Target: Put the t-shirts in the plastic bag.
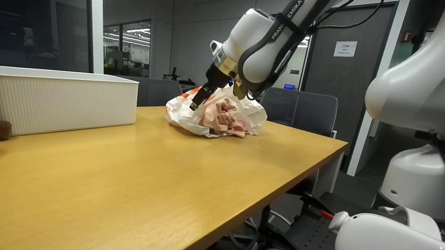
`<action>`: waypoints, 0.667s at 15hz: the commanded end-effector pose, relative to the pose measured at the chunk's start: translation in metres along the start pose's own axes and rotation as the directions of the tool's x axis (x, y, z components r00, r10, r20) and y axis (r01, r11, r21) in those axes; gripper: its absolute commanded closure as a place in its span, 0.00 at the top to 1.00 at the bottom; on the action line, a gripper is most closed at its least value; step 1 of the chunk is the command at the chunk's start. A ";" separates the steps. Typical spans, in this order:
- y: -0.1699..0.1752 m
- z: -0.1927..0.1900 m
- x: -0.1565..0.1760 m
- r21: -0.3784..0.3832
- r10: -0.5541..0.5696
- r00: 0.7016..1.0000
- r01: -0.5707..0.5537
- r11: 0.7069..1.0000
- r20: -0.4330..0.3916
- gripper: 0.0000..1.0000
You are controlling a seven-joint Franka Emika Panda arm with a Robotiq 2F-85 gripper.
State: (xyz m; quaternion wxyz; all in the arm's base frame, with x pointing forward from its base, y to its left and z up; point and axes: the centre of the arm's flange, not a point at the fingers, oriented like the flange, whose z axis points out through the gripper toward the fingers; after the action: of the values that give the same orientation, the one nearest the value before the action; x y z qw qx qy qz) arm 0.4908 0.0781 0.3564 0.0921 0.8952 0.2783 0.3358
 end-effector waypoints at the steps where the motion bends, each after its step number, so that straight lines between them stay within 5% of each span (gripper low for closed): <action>1: 0.014 0.014 0.006 -0.013 0.019 0.999 -0.018 1.000 0.029 1.00; 10: 0.031 0.047 0.034 0.006 0.024 0.998 -0.024 1.000 0.066 1.00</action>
State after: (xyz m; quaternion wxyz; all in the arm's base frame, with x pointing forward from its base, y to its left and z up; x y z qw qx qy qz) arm 0.5086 0.0689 0.3636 0.0979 0.9107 0.2656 0.3007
